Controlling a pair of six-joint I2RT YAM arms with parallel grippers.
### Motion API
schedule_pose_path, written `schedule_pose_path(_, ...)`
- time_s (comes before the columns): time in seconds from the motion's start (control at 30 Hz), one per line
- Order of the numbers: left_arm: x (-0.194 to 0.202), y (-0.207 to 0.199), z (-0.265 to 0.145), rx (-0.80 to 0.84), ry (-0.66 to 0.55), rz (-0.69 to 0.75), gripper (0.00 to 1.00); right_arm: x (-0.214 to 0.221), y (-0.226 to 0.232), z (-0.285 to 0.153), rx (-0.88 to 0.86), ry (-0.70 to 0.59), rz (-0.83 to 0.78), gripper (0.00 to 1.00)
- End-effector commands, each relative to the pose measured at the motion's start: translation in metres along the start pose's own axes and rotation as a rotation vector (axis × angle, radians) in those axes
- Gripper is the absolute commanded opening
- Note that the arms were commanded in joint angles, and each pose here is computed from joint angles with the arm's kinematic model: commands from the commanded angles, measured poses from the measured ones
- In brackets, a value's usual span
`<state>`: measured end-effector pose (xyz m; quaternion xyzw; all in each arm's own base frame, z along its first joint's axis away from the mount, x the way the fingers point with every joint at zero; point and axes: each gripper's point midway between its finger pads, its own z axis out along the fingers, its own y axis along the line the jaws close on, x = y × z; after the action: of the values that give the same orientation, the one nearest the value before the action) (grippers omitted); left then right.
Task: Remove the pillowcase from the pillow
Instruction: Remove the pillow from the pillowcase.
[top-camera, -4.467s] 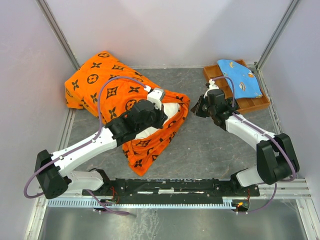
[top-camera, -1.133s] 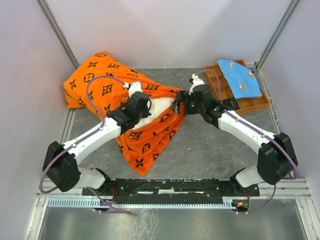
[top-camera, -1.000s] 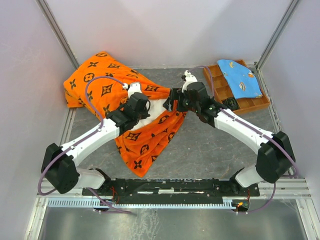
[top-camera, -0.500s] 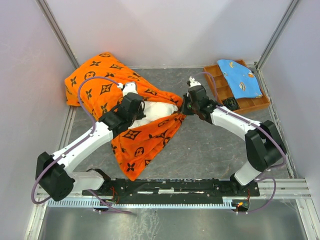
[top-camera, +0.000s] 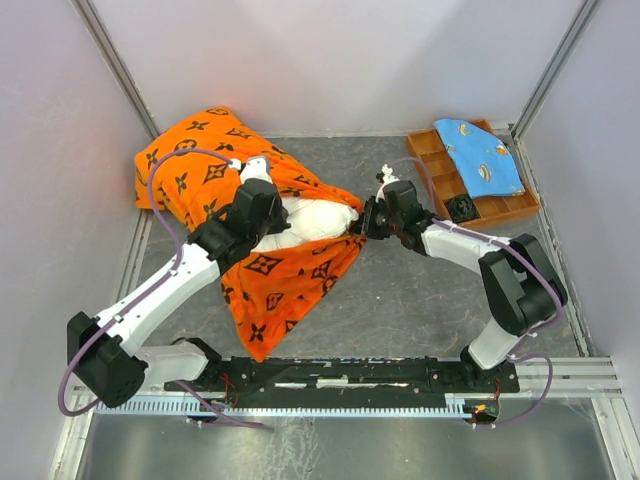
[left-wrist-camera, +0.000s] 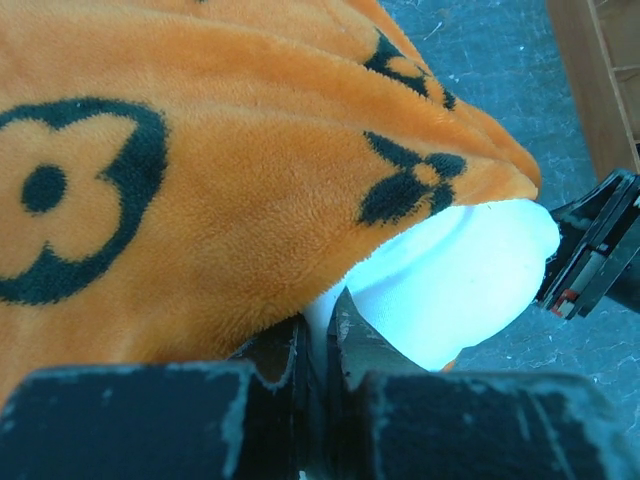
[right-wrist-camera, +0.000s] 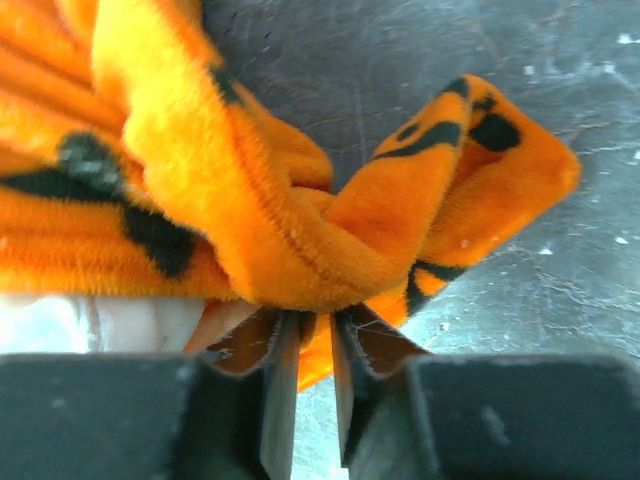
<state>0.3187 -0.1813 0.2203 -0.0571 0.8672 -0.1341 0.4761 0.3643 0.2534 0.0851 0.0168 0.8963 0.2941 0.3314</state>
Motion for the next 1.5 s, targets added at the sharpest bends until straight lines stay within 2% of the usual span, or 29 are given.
schedule_pose_path(0.0, -0.095, -0.045, -0.031, 0.184, -0.273, -0.112, 0.03, -0.008, 0.043, -0.016, -0.174, -0.054, -0.094, 0.3)
schedule_pose_path(0.07, -0.101, -0.048, -0.028, 0.18, -0.289, -0.115, 0.03, -0.02, 0.055, -0.033, -0.197, -0.136, -0.127, 0.42)
schedule_pose_path(0.1, -0.103, -0.05, -0.024, 0.175, -0.287, -0.11, 0.03, -0.028, 0.057, -0.045, -0.197, -0.189, -0.134, 0.52)
schedule_pose_path(0.17, -0.109, -0.052, -0.021, 0.162, -0.288, -0.1, 0.03, -0.046, 0.057, -0.07, -0.176, -0.299, -0.134, 0.79)
schedule_pose_path(0.23, -0.112, -0.054, -0.017, 0.152, -0.288, -0.091, 0.03, -0.063, 0.065, -0.099, -0.2, -0.384, -0.133, 0.96)
schedule_pose_path(0.27, -0.113, -0.055, -0.014, 0.146, -0.288, -0.089, 0.03, -0.067, 0.07, -0.109, -0.218, -0.405, -0.14, 0.99)
schedule_pose_path(0.37, -0.112, -0.057, -0.004, 0.136, -0.279, -0.088, 0.03, -0.071, 0.086, -0.13, -0.23, -0.417, -0.196, 0.99)
schedule_pose_path(0.47, -0.112, -0.064, 0.006, 0.146, -0.276, -0.095, 0.03, -0.061, 0.11, -0.134, -0.191, -0.415, -0.294, 0.99)
schedule_pose_path(0.57, -0.117, -0.073, 0.011, 0.165, -0.277, -0.111, 0.03, -0.047, 0.138, -0.126, -0.255, -0.399, -0.304, 1.0)
schedule_pose_path(0.77, -0.129, -0.088, 0.014, 0.2, -0.279, -0.126, 0.03, -0.027, 0.189, -0.109, -0.32, -0.377, -0.362, 0.95)
schedule_pose_path(0.87, -0.127, -0.088, 0.014, 0.207, -0.277, -0.138, 0.03, -0.017, 0.201, -0.091, -0.303, -0.354, -0.408, 0.93)
schedule_pose_path(0.93, -0.126, -0.085, 0.015, 0.195, -0.281, -0.136, 0.03, -0.004, 0.206, -0.08, -0.313, -0.321, -0.423, 0.88)
schedule_pose_path(1.0, -0.13, -0.081, 0.013, 0.17, -0.295, -0.129, 0.03, 0.02, 0.211, -0.07, -0.338, -0.269, -0.448, 0.72)
schedule_pose_path(1.1, -0.143, -0.076, 0.01, 0.135, -0.315, -0.118, 0.03, 0.073, 0.212, -0.058, -0.361, -0.161, -0.502, 0.3)
schedule_pose_path(1.2, -0.164, -0.071, 0.007, 0.096, -0.346, -0.104, 0.03, 0.129, 0.2, -0.049, -0.347, -0.056, -0.544, 0.12)
schedule_pose_path(1.27, -0.181, -0.069, 0.001, 0.08, -0.378, -0.098, 0.03, 0.162, 0.19, -0.049, -0.34, 0.006, -0.558, 0.1)
schedule_pose_path(1.47, -0.227, -0.062, -0.013, 0.026, -0.453, -0.077, 0.03, 0.231, 0.159, -0.048, -0.305, 0.136, -0.612, 0.16)
